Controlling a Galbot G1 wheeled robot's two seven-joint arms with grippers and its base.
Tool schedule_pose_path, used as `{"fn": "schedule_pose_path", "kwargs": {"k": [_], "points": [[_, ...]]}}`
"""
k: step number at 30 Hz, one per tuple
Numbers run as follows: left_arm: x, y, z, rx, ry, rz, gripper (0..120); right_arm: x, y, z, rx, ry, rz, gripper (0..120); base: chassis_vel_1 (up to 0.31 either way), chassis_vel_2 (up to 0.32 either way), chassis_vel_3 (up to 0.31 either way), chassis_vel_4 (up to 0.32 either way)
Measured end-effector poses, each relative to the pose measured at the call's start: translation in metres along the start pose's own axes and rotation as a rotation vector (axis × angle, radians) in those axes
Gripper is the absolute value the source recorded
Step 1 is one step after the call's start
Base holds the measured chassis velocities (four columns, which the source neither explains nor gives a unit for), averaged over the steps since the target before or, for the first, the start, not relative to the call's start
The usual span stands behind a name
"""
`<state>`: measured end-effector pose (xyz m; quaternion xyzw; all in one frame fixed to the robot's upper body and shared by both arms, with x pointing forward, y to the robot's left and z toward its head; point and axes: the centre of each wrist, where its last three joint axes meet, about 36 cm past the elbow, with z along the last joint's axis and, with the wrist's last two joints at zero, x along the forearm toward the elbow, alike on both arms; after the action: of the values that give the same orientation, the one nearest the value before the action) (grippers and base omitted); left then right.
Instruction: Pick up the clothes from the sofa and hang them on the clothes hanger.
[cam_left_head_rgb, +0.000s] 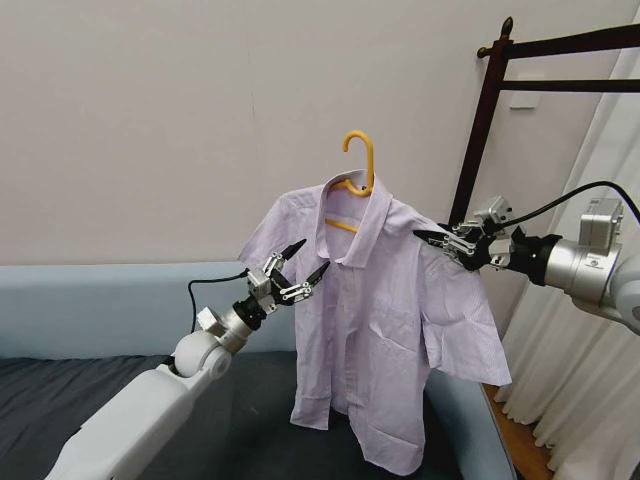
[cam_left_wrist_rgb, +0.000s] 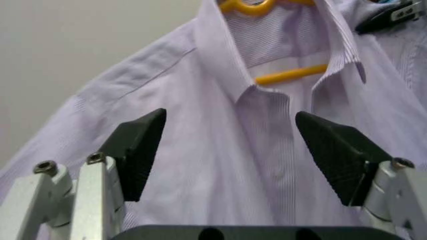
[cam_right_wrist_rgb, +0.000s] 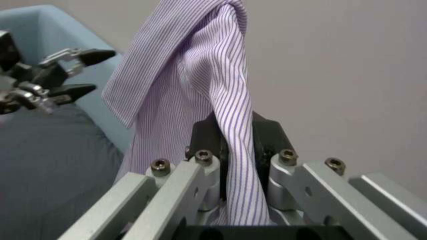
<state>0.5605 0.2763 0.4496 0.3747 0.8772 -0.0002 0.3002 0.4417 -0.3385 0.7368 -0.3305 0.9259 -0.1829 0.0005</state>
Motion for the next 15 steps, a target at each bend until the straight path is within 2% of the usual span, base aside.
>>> {"fn": "schedule_pose_path", "kwargs": {"k": [2, 3, 5, 7, 9, 11, 13, 15], "points": [[0.041, -0.001, 0.001, -0.04, 0.061, -0.118, 93, 0.001, 0.001, -0.001, -0.001, 0.005, 0.006, 7, 0.0, 0.0, 0.0, 0.0], [0.041, -0.001, 0.001, -0.04, 0.061, -0.118, 93, 0.001, 0.001, -0.001, -0.001, 0.005, 0.006, 7, 0.0, 0.0, 0.0, 0.0], [0.093, -0.013, 0.009, -0.058, 0.156, -0.265, 99, 0.004, -0.001, -0.007, -0.008, 0.009, 0.019, 7, 0.0, 0.0, 0.0, 0.0], [0.103, -0.017, 0.011, -0.06, 0.175, -0.29, 99, 0.005, -0.001, -0.008, -0.009, 0.009, 0.023, 7, 0.0, 0.0, 0.0, 0.0], [0.15, -0.033, 0.015, -0.08, 0.245, -0.405, 100, 0.009, -0.003, -0.014, -0.009, 0.017, 0.052, 7, 0.0, 0.0, 0.0, 0.0], [0.156, -0.036, 0.016, -0.082, 0.251, -0.417, 100, 0.009, -0.003, -0.015, -0.009, 0.019, 0.056, 7, 0.0, 0.0, 0.0, 0.0], [0.195, -0.064, 0.018, -0.107, 0.307, -0.524, 100, 0.012, -0.004, -0.021, -0.019, 0.07, 0.176, 7, 0.0, 0.0, 0.0, 0.0], [0.197, -0.066, 0.02, -0.111, 0.31, -0.533, 100, 0.015, -0.003, -0.025, -0.022, 0.08, 0.212, 7, 0.0, 0.0, 0.0, 0.0]]}}
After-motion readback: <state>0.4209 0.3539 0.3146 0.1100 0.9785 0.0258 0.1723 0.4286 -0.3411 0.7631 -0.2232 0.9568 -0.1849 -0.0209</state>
